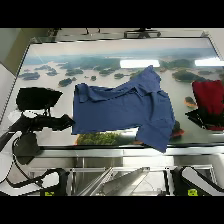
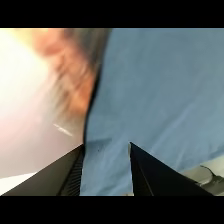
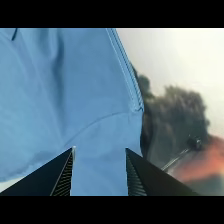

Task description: Fold the shirts.

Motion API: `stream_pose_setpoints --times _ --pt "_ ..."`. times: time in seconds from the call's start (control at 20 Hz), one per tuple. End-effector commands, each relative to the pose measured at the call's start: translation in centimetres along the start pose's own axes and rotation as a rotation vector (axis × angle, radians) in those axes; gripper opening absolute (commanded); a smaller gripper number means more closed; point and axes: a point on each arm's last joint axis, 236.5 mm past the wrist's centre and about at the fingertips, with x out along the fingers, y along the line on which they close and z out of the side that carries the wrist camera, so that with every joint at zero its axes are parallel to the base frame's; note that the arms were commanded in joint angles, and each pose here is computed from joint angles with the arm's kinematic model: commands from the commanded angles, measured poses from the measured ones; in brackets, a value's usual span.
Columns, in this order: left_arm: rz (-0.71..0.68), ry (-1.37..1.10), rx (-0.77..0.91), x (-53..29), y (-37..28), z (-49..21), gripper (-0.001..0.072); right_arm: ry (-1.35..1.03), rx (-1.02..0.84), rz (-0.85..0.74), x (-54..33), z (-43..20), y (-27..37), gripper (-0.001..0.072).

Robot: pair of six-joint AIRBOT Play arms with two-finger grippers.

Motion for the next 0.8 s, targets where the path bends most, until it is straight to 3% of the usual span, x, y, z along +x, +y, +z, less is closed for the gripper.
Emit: stream_pose_setpoints --times 0.0,0.05,0.1,0.2,0.35,0.75 --pt "-0.092 0.0 0.104 1.8 -4.6 -0.4 0.0211 0.024 0.008 -0.017 0.0 -0.9 -0.6 0.0384" --pt "-0.101 0.022 0.127 2.1 -5.3 -1.0 0.0056 0.041 0.012 -0.046 0.0 -1.3 -1.3 0.0385" --pt "-0.105 0.038 0.142 2.3 -5.7 -1.4 0.0028 0.066 0.015 -0.087 0.0 -1.9 -2.3 0.0395" --pt "-0.106 0.036 0.139 2.3 -5.7 -1.4 0.0028 0.12 0.054 -0.16 0.0 -3.2 -4.3 0.059" --pt "-0.12 0.01 0.094 1.5 -5.0 -0.6 0.0028 0.16 0.1 -0.156 1.5 -5.3 -5.4 0.0492" --pt "-0.141 -0.036 -0.013 -0.8 -2.3 0.7 0.0028 0.222 0.219 0.044 6.8 -8.0 -5.0 0.05"
